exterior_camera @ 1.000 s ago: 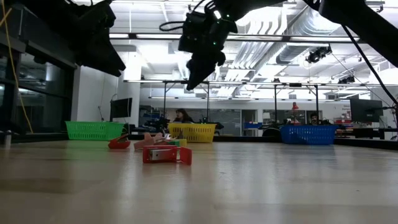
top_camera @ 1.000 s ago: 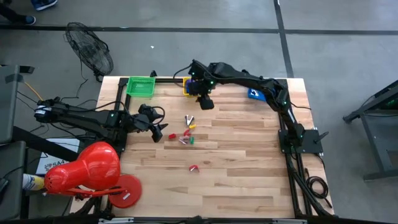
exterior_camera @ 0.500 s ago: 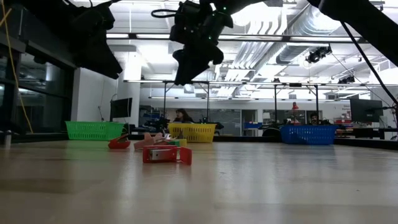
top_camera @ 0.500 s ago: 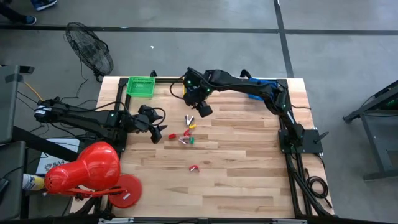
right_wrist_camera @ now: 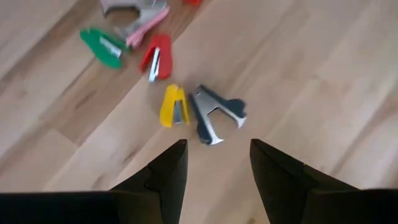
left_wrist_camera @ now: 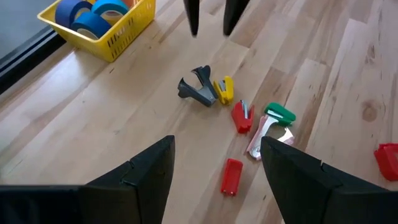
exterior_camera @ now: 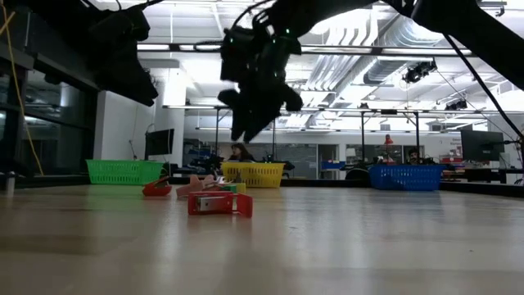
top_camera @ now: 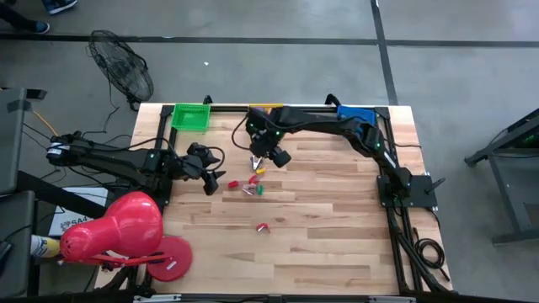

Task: Pick and place Stapler, Stapler remover, tape
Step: Put the black staple remover into the blue bin, then put the pink staple remover into the blue bin

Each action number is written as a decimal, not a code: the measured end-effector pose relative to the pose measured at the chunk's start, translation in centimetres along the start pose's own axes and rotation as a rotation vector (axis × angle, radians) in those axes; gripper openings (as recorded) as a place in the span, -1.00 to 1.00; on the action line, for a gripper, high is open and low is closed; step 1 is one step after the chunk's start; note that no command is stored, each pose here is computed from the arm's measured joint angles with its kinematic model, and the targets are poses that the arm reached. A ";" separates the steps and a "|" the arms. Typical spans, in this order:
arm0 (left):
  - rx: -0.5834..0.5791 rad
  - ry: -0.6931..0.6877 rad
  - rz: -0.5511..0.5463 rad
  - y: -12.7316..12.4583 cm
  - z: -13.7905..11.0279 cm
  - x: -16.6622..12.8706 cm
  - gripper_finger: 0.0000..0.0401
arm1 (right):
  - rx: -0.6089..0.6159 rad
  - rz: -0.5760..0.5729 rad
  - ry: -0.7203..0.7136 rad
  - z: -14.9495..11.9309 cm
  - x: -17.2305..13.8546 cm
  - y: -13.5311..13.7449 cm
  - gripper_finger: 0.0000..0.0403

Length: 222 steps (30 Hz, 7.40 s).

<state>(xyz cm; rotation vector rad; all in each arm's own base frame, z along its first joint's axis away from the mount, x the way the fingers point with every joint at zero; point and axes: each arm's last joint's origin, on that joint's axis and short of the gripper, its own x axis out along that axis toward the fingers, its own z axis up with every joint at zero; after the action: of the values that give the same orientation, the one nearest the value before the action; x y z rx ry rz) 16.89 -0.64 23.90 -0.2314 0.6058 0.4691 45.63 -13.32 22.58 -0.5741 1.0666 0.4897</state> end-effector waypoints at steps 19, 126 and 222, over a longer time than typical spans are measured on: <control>-0.007 0.000 -0.003 0.0 0.0 0.0 0.16 | -0.199 -0.127 0.138 -0.6 6.4 2.9 -0.18; -0.029 -0.001 -0.012 -0.1 0.0 0.0 0.16 | 1.382 0.036 0.695 -23.2 -12.5 2.5 -0.71; -0.066 0.003 -0.008 0.0 0.0 0.0 0.16 | 1.810 -0.286 0.355 -29.9 -17.3 8.1 0.08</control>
<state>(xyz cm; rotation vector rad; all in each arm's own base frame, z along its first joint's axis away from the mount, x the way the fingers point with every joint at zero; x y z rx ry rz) 16.91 -0.66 23.89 -0.2977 0.5929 0.4816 13.59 -28.31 25.81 0.8326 1.2834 -0.8916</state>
